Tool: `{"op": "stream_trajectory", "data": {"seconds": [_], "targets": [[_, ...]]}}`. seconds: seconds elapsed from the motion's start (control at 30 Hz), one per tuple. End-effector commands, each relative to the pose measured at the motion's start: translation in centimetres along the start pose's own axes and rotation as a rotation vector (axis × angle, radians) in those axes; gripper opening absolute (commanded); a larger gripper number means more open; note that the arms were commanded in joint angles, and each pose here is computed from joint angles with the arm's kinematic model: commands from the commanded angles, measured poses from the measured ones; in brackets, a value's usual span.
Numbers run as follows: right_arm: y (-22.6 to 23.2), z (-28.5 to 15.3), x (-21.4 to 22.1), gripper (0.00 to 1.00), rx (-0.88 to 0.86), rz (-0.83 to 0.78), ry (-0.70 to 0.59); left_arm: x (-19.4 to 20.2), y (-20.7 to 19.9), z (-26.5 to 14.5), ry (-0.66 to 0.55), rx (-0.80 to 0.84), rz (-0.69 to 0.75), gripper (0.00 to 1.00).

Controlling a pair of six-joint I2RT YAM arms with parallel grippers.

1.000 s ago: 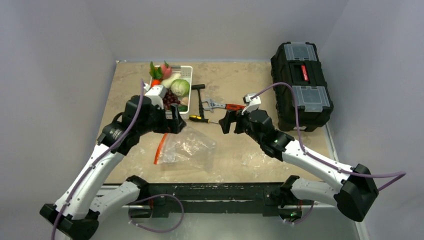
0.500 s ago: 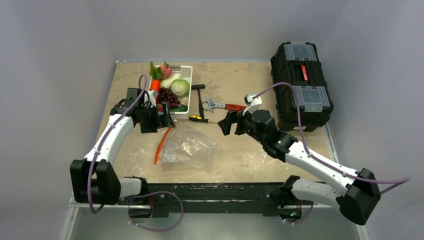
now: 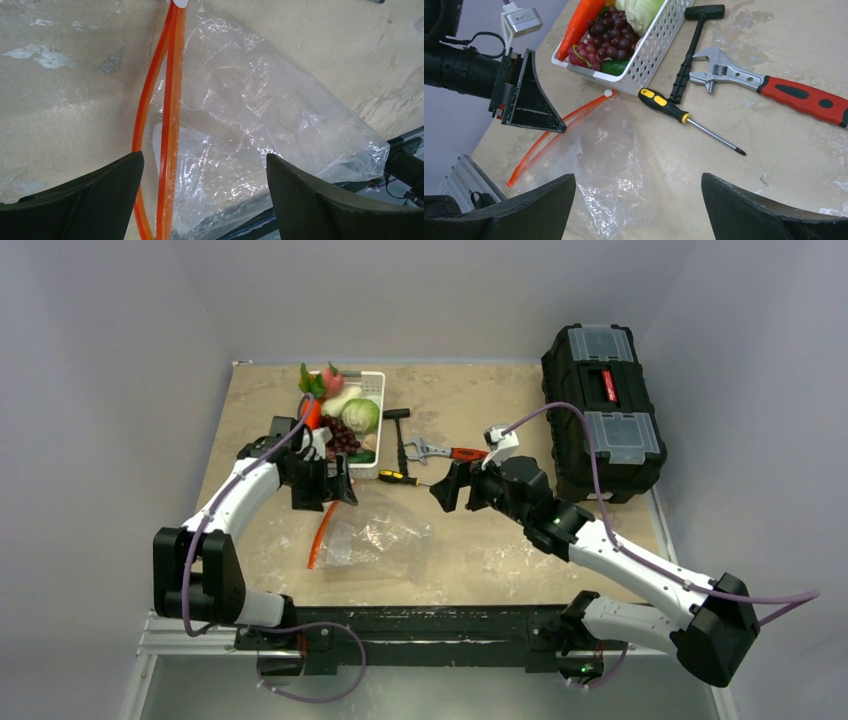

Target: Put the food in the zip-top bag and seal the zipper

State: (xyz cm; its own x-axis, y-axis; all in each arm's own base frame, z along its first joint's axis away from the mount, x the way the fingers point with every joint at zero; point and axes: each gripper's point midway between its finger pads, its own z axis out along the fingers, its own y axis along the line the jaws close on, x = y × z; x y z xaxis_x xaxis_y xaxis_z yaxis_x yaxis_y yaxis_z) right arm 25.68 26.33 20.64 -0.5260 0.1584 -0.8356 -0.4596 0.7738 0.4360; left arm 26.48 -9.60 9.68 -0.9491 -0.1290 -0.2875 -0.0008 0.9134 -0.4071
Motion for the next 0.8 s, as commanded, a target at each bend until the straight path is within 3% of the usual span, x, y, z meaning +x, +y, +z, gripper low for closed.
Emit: {"op": "stream_trajectory", "data": {"seconds": [0.0,0.13,0.47,0.57,0.77], "targets": [[1.2,-0.2,-0.7,0.99,-0.043,0.033,-0.010,0.4,-1.0,0.6,0.035,0.023,0.062,0.92],[1.4,-0.4,-0.8,0.99,-0.053,0.041,-0.011,0.9,-2.0,1.0,0.064,0.059,0.083,0.84],[0.8,-1.9,0.1,0.99,-0.052,0.062,-0.012,1.4,-3.1,1.2,0.078,0.115,0.094,0.46],[1.0,-1.9,0.1,0.99,-0.061,0.065,-0.011,1.6,-3.8,1.3,0.086,0.153,0.086,0.39],[1.3,-1.8,-0.4,0.99,-0.055,0.043,0.008,1.4,-5.3,1.4,0.091,0.245,0.074,0.05]]}}
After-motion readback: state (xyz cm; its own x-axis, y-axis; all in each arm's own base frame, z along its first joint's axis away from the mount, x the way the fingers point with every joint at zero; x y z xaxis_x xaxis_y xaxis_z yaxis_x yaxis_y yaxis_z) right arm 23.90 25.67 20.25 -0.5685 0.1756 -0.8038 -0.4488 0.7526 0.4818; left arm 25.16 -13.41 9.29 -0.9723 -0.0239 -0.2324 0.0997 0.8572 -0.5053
